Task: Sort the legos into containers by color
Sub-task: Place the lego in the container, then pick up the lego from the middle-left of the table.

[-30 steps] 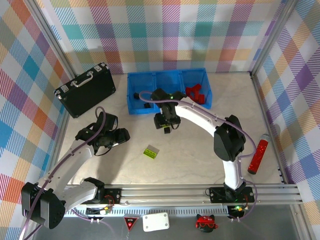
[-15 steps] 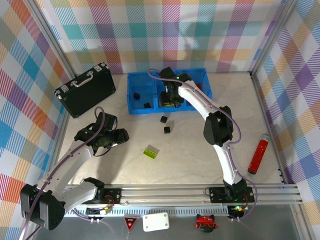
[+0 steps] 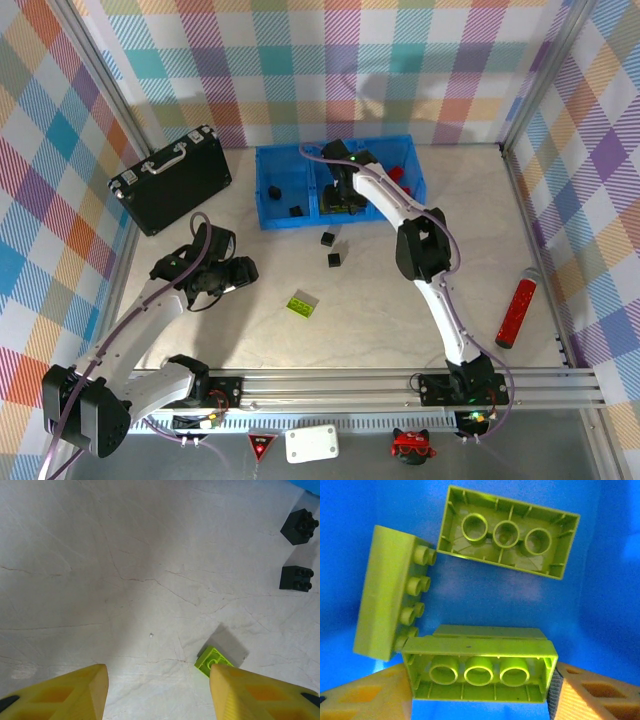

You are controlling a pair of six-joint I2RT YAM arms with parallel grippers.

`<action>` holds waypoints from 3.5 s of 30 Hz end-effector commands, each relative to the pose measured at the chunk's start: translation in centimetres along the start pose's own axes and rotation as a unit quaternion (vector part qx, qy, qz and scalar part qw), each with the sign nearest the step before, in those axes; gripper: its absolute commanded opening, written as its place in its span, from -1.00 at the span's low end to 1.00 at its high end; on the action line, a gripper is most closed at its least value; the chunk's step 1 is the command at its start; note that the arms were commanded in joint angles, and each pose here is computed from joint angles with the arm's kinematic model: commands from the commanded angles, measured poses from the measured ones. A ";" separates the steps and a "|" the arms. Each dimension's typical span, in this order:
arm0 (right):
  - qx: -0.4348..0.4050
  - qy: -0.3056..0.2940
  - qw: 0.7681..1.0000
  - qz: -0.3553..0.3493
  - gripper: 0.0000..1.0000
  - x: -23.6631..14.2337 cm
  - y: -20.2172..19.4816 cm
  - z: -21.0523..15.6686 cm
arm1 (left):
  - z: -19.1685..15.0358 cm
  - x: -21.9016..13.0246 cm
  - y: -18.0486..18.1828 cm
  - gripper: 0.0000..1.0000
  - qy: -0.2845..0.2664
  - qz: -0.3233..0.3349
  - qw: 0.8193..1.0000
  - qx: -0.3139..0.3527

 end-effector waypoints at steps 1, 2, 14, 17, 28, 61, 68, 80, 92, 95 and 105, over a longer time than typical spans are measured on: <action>0.010 -0.013 1.000 -0.003 0.30 0.2 -0.3 0.8 | 0.4 -0.7 -0.4 0.12 -0.007 -0.001 1.000 0.008; 0.012 -0.012 1.000 -0.004 0.35 0.2 -0.3 0.8 | 0.4 -0.8 -0.5 0.12 -0.008 -0.001 1.000 0.008; 0.019 -0.051 0.999 0.004 0.50 -6.8 -0.8 1.5 | 0.5 -1.2 -1.2 0.17 0.000 -0.014 1.000 0.012; 0.022 -0.064 0.998 0.018 0.50 -9.3 -0.7 1.4 | 0.3 -0.9 -1.3 0.18 0.007 -0.011 1.000 0.014; 0.035 -0.092 0.991 0.086 0.50 -16.6 -0.7 -1.6 | -1.3 1.2 -3.8 0.33 0.053 0.000 0.996 0.068; 0.081 -0.036 0.996 0.019 0.48 -16.7 -6.3 -17.5 | -9.1 11.1 -9.3 0.87 0.201 0.123 0.897 0.374; 0.079 -0.029 0.996 0.012 0.48 -16.4 -6.5 -17.9 | -9.9 12.3 -8.2 0.80 0.226 0.146 0.888 0.372; 0.088 -0.027 0.996 0.018 0.47 -16.8 -6.5 -18.3 | -10.5 12.3 -8.0 0.51 0.240 0.136 0.890 0.362; 0.094 -0.028 0.995 0.019 0.46 -17.4 -6.7 -19.1 | -10.3 12.1 -8.0 0.34 0.238 0.139 0.890 0.362; 0.094 -0.030 0.995 0.020 0.46 -17.6 -6.7 -19.0 | -10.3 12.1 -8.1 0.28 0.238 0.138 0.891 0.362; 0.093 -0.033 0.995 0.029 0.45 -17.9 -6.6 -19.2 | -10.0 11.4 -8.5 0.24 0.227 0.128 0.898 0.355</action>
Point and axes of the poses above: each hand's point on the last joint's axis, 136 mm out from that joint toward the fingers, its own x axis out along the fingers, its own y axis along the line the jaws close on, z = x × y, the point moved 5 cm from there along -x, back along the fingers, and after that the axes turned 4 degrees about -x, right-handed, at the moved point
